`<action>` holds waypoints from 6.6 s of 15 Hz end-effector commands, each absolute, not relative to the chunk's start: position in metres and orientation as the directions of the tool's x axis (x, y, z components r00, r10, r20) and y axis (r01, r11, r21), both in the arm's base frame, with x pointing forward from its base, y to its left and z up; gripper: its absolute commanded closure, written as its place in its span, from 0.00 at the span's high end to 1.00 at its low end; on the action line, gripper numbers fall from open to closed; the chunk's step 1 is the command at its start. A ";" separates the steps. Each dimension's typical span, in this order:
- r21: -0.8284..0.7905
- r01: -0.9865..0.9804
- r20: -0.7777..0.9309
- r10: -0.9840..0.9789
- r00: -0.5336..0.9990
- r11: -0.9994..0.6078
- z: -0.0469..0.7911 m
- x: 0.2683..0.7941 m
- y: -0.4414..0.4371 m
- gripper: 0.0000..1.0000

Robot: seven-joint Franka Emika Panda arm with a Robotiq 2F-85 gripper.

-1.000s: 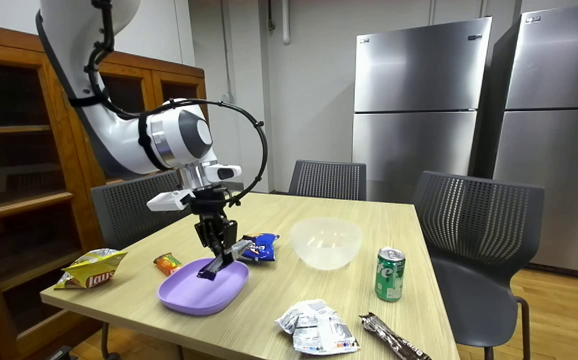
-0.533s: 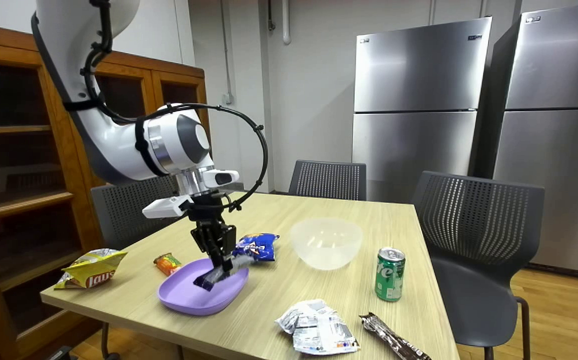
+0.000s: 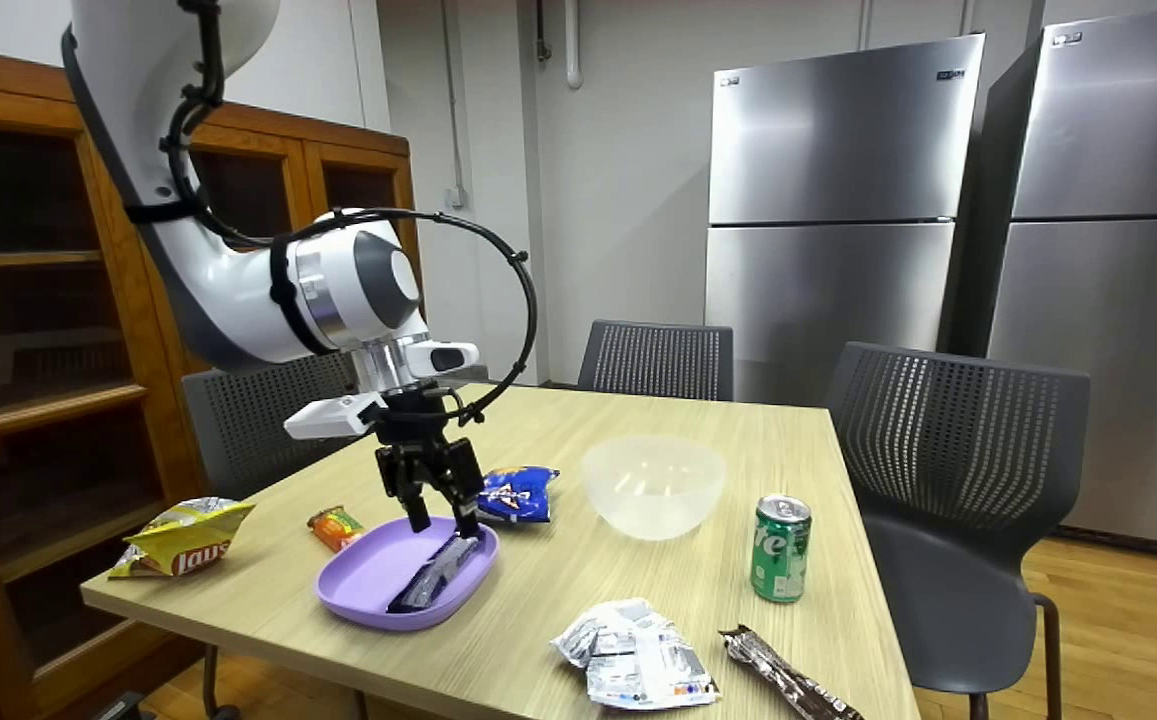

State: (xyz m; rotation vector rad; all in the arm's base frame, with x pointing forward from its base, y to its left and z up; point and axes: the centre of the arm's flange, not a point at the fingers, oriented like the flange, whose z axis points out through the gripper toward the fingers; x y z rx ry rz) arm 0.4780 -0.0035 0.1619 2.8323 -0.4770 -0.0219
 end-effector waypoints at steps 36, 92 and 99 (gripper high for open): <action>0.212 -0.654 0.019 -0.666 0.745 -0.726 0.181 0.418 -0.156 1.00; 0.117 -0.837 0.051 -0.839 0.543 -0.534 0.218 0.424 -0.248 0.00; 0.054 -0.844 0.120 -0.835 0.536 -0.534 0.249 0.451 -0.245 0.00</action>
